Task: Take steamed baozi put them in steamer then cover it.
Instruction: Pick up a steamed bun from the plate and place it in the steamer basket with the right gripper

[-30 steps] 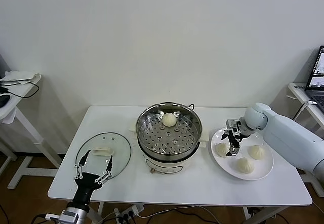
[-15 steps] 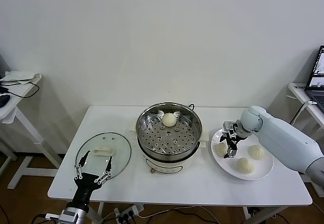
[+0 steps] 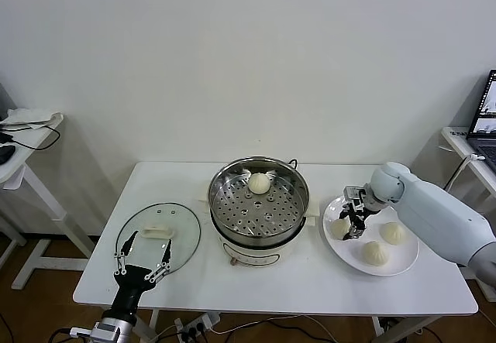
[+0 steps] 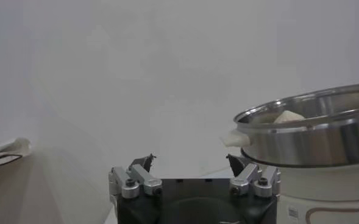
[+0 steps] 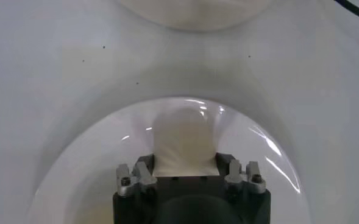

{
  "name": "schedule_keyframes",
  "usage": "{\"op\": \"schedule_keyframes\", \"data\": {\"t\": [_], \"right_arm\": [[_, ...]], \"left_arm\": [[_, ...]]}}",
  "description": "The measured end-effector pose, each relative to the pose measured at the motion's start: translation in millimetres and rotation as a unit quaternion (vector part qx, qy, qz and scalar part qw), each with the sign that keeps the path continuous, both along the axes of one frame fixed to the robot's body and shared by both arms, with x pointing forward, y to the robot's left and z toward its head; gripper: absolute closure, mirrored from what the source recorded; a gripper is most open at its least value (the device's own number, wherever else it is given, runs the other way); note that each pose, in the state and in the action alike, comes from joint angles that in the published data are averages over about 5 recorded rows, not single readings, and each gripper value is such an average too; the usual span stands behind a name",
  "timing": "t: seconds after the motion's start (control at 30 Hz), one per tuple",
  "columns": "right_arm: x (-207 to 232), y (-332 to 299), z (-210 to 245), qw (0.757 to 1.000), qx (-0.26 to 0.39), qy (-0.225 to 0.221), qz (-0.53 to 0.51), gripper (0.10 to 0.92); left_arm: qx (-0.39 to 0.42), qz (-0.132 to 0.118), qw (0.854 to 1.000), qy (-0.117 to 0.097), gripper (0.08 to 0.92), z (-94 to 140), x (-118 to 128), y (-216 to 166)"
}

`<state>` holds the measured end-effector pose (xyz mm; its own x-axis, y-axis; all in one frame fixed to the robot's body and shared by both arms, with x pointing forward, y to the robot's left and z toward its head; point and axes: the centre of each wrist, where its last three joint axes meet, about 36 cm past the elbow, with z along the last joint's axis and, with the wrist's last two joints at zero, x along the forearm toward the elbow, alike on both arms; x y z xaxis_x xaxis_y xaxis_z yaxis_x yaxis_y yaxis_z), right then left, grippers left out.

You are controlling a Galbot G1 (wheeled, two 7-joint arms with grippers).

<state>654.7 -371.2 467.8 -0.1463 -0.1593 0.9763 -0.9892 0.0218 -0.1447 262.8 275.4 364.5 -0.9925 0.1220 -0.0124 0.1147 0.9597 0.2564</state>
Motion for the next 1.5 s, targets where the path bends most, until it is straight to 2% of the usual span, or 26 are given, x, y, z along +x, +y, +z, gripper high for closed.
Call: {"op": "schedule_keyframes", "data": {"t": [0.27,0.63,0.83,1.07,1.27,1.5], "right_arm": [[-5.3,-15.5,38.1,1.0,0.003,-0.004,-0.003,0.352],[-22.8,-8.6,145.9,0.999,0.026,-0.021,0.003,0.352],[-34.7,29.4,203.0,0.999,0.038,-0.03,0.025,0.352],[-43.7,89.9,247.0,0.997,0.046,-0.034,0.047,0.352],[-41.8,155.7,260.8,0.997,0.04,-0.037,0.061,0.352],[-33.0,233.2,256.5,0.996,0.027,-0.04,0.075,0.352]], "left_arm": [[0.001,-0.001,1.0,0.0,0.177,1.9,-1.5,-0.9],[0.005,-0.003,1.0,-0.003,0.177,5.1,-2.3,-1.2],[0.01,-0.005,1.0,-0.006,0.177,8.9,-3.1,0.1],[0.013,-0.004,1.0,-0.01,0.177,11.6,-2.5,1.9],[0.014,-0.005,1.0,-0.015,0.177,13.9,-2.2,2.8],[0.014,-0.004,1.0,-0.021,0.177,16.9,-2.2,2.8]]}}
